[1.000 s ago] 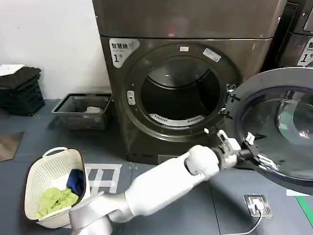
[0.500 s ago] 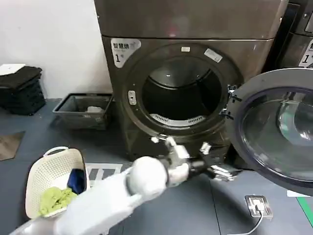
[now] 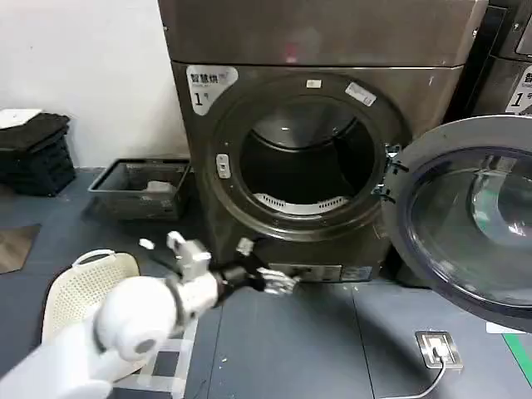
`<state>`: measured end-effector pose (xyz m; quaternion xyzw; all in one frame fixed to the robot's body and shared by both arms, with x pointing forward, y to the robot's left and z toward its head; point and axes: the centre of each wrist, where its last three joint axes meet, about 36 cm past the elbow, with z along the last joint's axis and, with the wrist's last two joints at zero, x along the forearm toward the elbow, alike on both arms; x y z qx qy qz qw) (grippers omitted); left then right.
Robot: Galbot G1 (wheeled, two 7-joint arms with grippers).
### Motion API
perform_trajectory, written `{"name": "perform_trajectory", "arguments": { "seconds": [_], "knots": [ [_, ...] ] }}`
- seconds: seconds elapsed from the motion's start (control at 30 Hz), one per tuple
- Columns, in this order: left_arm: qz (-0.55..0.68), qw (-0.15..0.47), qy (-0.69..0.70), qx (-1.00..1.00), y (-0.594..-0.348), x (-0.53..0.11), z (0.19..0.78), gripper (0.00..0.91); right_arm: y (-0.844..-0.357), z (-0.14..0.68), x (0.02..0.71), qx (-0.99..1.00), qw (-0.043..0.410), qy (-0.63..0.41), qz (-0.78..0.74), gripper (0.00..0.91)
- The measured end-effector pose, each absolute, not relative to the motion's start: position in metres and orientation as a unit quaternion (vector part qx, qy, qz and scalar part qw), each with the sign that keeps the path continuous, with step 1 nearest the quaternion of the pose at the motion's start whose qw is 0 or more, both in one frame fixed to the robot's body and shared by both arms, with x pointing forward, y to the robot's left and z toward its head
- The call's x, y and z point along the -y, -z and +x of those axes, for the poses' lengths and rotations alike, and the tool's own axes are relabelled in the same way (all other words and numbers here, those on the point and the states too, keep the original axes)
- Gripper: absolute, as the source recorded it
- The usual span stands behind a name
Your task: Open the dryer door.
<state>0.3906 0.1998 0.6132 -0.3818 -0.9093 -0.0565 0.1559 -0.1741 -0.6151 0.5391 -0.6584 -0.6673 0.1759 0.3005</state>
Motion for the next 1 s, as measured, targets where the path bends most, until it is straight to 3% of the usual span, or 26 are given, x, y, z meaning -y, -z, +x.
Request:
{"name": "perform_trajectory", "arguments": {
  "seconds": [0.23,0.6,1.0],
  "knots": [
    [-0.276,0.195,0.046,0.940,-0.614,-0.240,0.386,0.907,-0.540,-0.163,0.617,0.685,0.287,-0.175,-0.646,0.907],
    [-0.088,0.320,-0.028,0.943,-0.606,-0.298,0.397,0.907,-0.540,-0.147,0.620,0.702,0.278,-0.176,-0.631,0.907],
    [-0.005,0.398,-0.113,0.910,-0.606,-0.361,0.417,0.907,-0.539,-0.153,0.625,0.705,0.272,-0.161,-0.635,0.907]
  ]
}}
